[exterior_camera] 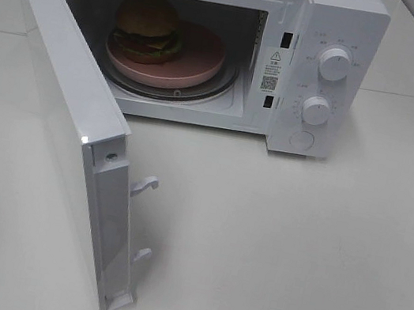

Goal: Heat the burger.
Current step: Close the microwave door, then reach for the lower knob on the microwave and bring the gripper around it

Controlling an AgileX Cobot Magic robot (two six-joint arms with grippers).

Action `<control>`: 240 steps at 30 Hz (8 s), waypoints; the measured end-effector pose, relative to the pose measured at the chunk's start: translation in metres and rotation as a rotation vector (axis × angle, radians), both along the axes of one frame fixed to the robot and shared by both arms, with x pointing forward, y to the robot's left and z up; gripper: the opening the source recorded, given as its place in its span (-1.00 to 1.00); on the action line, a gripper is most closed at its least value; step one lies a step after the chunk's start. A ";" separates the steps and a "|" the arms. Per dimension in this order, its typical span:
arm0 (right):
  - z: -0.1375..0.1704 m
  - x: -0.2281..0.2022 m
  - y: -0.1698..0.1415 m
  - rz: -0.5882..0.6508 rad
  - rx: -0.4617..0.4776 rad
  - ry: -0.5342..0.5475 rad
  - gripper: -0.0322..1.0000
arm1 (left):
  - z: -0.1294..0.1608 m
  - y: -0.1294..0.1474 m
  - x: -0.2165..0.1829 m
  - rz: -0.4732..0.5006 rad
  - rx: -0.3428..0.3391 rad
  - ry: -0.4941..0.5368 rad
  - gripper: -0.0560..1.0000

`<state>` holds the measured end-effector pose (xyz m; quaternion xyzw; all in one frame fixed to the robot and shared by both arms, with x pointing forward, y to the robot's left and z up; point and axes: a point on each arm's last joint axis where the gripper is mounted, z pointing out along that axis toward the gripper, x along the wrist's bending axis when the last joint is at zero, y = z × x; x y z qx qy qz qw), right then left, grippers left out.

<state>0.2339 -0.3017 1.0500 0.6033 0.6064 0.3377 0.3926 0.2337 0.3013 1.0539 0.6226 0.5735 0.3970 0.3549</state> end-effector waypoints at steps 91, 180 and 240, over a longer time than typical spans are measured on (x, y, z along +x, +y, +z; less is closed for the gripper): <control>0.000 0.000 -0.003 -0.040 0.012 -0.003 0.43 | -0.058 -0.006 0.161 -0.062 -0.106 -0.329 -0.89; 0.000 0.000 -0.003 -0.041 0.012 -0.003 0.43 | -0.120 -0.159 0.273 -0.535 -0.198 -0.244 -0.89; 0.000 0.000 -0.003 -0.041 0.012 -0.003 0.43 | -0.120 -0.278 0.345 -0.603 -0.138 -0.327 -0.89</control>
